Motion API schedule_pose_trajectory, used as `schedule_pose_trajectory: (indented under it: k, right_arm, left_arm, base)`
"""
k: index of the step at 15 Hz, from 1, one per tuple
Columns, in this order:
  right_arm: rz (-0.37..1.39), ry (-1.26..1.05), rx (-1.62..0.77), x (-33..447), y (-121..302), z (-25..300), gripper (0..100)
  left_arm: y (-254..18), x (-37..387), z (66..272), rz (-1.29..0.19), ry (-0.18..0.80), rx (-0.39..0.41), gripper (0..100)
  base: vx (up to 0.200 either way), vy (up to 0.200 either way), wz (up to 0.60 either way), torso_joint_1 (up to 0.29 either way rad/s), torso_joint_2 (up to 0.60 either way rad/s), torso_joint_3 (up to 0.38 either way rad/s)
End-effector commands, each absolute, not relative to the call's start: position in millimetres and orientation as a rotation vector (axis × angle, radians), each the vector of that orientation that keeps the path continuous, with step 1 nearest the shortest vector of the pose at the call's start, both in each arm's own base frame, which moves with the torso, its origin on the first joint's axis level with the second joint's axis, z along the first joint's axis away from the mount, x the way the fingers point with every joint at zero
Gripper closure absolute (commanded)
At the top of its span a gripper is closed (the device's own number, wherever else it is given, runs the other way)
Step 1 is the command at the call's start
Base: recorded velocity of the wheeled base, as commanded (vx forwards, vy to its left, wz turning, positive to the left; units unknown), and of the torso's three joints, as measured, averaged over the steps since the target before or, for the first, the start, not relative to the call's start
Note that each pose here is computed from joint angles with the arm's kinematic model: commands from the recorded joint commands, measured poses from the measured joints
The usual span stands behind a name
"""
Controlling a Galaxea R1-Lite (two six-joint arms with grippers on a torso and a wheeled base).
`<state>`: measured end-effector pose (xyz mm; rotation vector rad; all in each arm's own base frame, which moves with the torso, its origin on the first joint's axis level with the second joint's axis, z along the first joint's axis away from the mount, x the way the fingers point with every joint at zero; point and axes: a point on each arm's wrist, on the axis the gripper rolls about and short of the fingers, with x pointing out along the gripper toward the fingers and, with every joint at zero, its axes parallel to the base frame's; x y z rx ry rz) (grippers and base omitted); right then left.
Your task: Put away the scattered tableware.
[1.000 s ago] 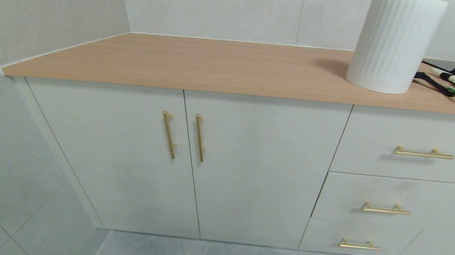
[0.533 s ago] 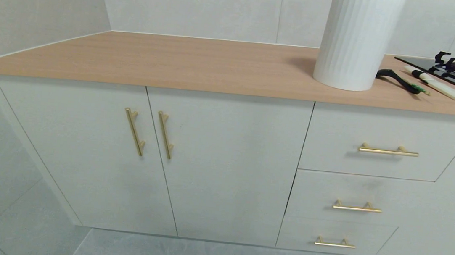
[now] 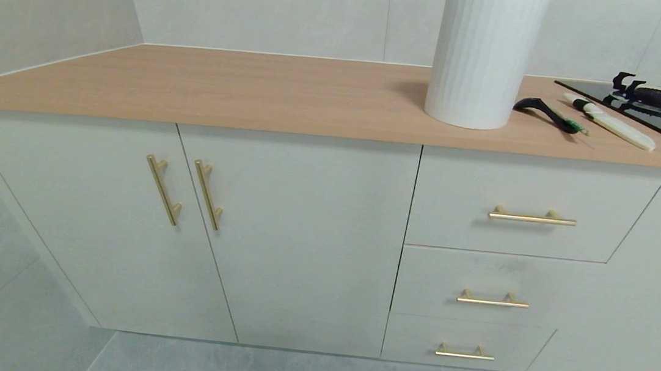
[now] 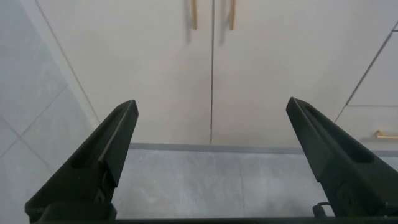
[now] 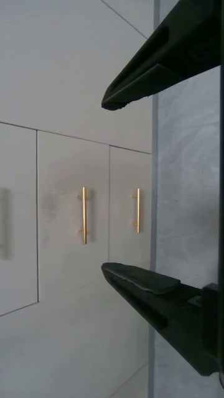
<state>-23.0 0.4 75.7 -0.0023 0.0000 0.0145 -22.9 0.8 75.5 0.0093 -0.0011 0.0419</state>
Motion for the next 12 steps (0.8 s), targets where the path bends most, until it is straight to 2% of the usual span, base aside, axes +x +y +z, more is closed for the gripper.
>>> schedule_pose_trajectory:
  k: [1,3,7,12]
  right_arm:
    - [0.015,0.000,-0.002,-23.0,0.4,76.0,0]
    - [0.015,0.000,-0.003,-23.0,0.4,76.0,0]
    - [0.015,0.002,-0.003,-22.9,0.4,75.6,0]
    - [0.015,0.002,-0.003,-22.9,0.4,75.6,0]
  left_arm:
    - [0.8,-22.8,75.5,0.043,0.000,0.009,0]
    - [0.8,-22.8,75.5,0.043,0.000,0.012,0]
    - [0.8,-22.8,75.5,0.043,0.000,0.009,0]
    - [0.8,-22.8,75.5,0.043,0.000,0.003,0]
  base:
    - [0.000,0.000,0.00,0.000,0.00,0.000]
    - [0.000,0.000,0.00,0.000,0.00,0.000]
    - [0.200,0.000,0.00,-0.006,0.00,0.002]
    - [0.000,0.000,0.00,0.000,0.00,0.000]
